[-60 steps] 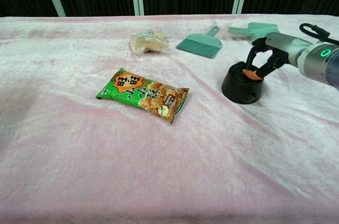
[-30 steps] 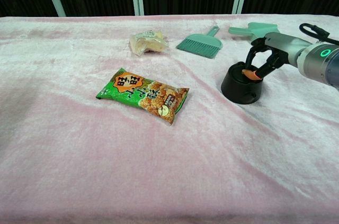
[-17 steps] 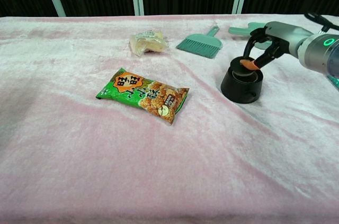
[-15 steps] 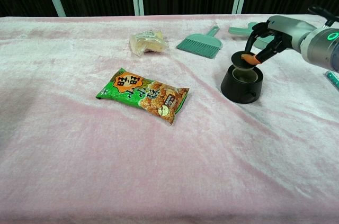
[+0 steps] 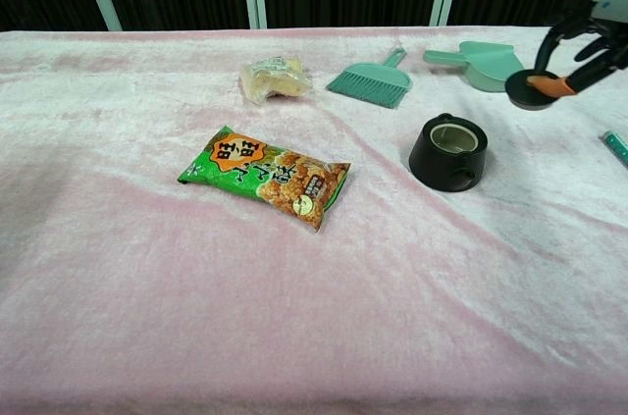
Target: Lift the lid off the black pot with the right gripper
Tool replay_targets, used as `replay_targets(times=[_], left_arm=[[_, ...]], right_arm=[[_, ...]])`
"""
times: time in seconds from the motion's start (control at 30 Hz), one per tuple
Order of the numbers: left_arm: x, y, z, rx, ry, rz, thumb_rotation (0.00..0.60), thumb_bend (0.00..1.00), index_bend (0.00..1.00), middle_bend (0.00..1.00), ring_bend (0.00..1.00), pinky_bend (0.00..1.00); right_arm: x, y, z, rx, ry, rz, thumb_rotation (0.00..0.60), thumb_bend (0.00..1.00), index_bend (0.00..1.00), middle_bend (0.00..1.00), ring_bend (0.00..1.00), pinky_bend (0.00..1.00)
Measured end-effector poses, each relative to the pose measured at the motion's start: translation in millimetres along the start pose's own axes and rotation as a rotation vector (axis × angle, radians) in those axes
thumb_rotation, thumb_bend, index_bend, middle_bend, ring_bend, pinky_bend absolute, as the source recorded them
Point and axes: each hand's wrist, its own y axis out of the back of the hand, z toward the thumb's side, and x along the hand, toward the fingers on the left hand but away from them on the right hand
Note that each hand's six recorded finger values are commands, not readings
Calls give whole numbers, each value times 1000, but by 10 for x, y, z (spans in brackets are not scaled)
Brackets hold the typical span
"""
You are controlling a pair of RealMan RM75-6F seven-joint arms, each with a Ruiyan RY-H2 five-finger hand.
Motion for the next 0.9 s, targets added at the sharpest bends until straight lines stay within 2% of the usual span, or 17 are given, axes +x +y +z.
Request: replay_targets(times=[0.27,0.67,0.77,0.9], left_arm=[[0,-2,0,1,1,0,600,335,206,25,0,0],[2,3,-10,0,4,0,600,335,206,25,0,0],[1,4,-10,0,4,1,600,335,206,25,0,0],[0,5,-8,1,3,2,600,335,206,25,0,0]], right_arm=[[243,-232,-407,31,-45,48,600,317,627,0,66,139],[207,-709,-713,38,-75,81,600,299,622,0,65,139],[202,-790,-776,31,-83,88,600,246,522,0,66,139],[201,-853,-822,22,-84,99,600,144,275,0,63,139]])
